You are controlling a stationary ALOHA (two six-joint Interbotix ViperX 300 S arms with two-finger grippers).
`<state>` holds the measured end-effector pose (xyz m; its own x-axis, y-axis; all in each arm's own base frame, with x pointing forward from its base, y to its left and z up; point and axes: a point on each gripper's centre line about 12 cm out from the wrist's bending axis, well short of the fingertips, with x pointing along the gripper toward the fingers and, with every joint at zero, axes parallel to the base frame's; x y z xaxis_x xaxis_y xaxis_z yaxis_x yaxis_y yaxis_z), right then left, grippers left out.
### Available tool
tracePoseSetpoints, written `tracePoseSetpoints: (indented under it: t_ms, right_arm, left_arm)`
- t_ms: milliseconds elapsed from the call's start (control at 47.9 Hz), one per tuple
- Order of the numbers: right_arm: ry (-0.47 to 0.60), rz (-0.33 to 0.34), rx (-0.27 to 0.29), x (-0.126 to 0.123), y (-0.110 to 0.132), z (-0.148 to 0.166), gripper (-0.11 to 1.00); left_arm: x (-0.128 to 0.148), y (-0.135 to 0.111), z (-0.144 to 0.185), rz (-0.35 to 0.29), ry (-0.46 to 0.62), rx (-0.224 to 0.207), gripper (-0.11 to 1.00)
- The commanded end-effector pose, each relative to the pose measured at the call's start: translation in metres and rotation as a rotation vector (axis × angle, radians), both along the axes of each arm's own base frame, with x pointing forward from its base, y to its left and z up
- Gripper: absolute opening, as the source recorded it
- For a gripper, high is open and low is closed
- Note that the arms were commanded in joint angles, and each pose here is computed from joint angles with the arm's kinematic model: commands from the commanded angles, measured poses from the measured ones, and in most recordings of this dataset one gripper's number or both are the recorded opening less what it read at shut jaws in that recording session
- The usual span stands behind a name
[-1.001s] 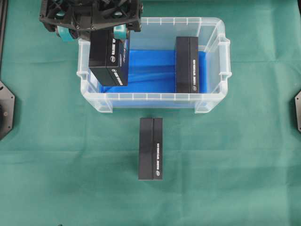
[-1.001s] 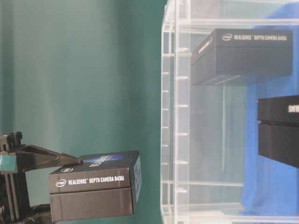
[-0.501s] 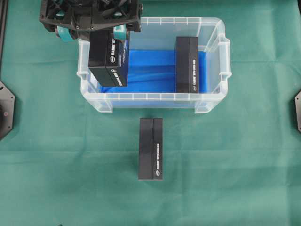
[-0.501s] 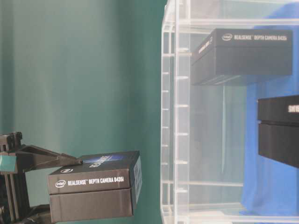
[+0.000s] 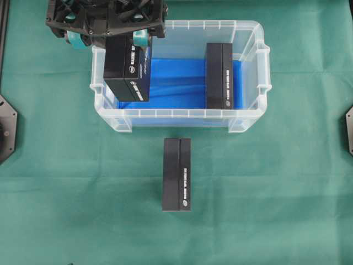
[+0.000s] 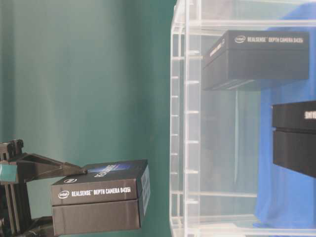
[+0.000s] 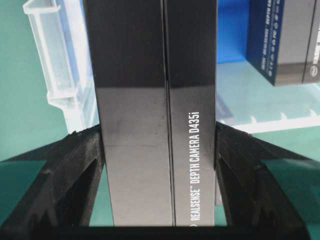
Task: Take the box out of the case with the left arm.
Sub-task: 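Lift the left box up out of the foam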
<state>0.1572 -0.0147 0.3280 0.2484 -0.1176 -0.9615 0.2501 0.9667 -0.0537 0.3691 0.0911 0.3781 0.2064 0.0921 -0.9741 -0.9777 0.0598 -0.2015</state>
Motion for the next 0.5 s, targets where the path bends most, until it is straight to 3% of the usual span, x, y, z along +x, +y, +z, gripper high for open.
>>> tracePoseSetpoints:
  t_ms: [0, 480]
  right_arm:
    - [-0.018, 0.0, -0.002, 0.0016, -0.0002, 0.0053, 0.0]
    - [-0.018, 0.0, -0.002, 0.0016, -0.0002, 0.0053, 0.0]
  left_arm:
    - [-0.0033, -0.0014, 0.0175, -0.004, -0.051, 0.017, 0.61]
    - [-0.0036, -0.0015, 0.0169, -0.003, -0.048, 0.016, 0.61]
